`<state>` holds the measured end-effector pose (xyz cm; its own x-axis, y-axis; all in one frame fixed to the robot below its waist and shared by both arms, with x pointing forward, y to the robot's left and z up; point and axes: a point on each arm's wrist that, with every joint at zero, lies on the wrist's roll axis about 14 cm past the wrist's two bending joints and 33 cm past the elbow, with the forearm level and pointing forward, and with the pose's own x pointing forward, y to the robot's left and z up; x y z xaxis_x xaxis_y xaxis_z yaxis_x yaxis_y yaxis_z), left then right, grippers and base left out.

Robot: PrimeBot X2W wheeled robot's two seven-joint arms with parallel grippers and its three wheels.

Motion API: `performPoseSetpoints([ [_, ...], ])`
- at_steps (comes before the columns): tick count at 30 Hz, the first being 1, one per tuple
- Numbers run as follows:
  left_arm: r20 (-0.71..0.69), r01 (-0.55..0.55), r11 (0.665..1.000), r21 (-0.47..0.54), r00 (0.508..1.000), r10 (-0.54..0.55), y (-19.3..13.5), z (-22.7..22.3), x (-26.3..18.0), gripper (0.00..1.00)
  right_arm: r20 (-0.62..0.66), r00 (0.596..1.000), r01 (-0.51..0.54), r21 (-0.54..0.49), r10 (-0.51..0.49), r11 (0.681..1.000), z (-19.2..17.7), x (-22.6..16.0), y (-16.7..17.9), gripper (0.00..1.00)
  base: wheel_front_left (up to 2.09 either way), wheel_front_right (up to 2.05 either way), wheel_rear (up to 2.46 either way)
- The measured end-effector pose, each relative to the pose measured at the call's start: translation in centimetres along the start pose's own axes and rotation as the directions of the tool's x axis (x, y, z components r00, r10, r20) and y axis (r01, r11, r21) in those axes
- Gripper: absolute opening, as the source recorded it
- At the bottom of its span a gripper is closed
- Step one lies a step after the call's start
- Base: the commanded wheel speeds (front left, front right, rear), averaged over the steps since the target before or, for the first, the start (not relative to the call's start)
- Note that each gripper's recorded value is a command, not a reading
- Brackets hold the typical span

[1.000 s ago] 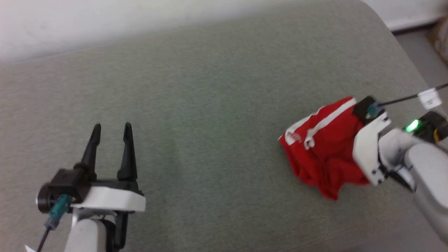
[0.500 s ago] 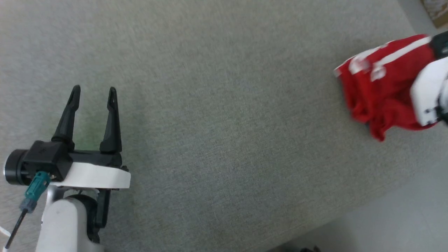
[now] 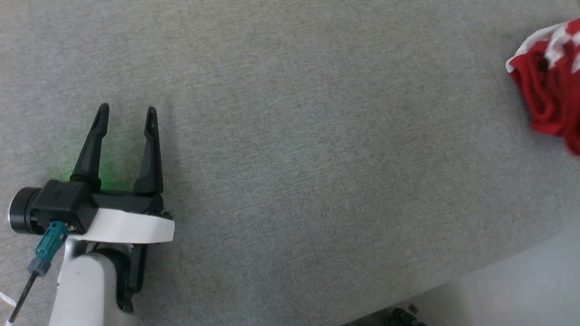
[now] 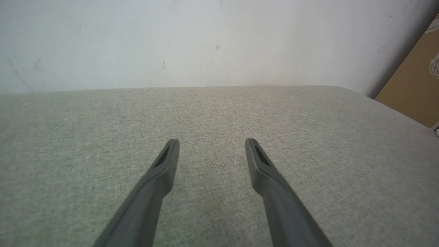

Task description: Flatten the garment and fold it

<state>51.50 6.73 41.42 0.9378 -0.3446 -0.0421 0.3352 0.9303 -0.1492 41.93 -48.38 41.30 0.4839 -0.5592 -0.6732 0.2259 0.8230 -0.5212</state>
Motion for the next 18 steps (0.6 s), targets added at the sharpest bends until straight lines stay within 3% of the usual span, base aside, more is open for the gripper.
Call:
performPoseSetpoints([
  [6, 0.022, -0.015, 1.000, -0.002, 1.000, 0.015, 0.1, 0.7, -0.3, 1.00, 0.050, 0.999, 0.001, 0.030, -0.003, 1.000, 1.6, -0.7, 0.1, 1.00, 0.00, 0.00, 0.00],
  [10, 0.058, -0.027, 0.999, -0.025, 0.998, 0.028, -0.3, 2.1, -0.8, 1.00, 0.281, 0.960, -0.038, 0.079, 0.014, 0.996, 7.1, -3.1, 0.7, 1.00, 0.00, 0.00, 0.00],
  [12, 0.077, -0.035, 0.998, -0.047, 0.996, 0.039, -0.4, 2.9, -1.2, 1.00, 0.426, 0.905, -0.084, 0.140, 0.017, 0.987, 10.6, -5.2, 0.9, 1.00, 0.00, 0.00, 0.00],
  [15, 0.094, -0.048, 0.997, -0.061, 0.994, 0.053, -0.7, 4.0, -2.2, 1.00, 0.611, 0.791, -0.180, 0.175, 0.037, 0.968, 14.8, -9.1, 2.3, 1.00, 0.00, 0.00, 0.00],
  [18, 0.118, -0.061, 0.996, -0.067, 0.991, 0.069, -0.9, 5.3, -3.4, 1.00, 0.780, 0.624, -0.281, 0.171, 0.045, 0.945, 18.3, -14.2, 3.5, 1.00, 0.00, 0.00, 0.00],
])
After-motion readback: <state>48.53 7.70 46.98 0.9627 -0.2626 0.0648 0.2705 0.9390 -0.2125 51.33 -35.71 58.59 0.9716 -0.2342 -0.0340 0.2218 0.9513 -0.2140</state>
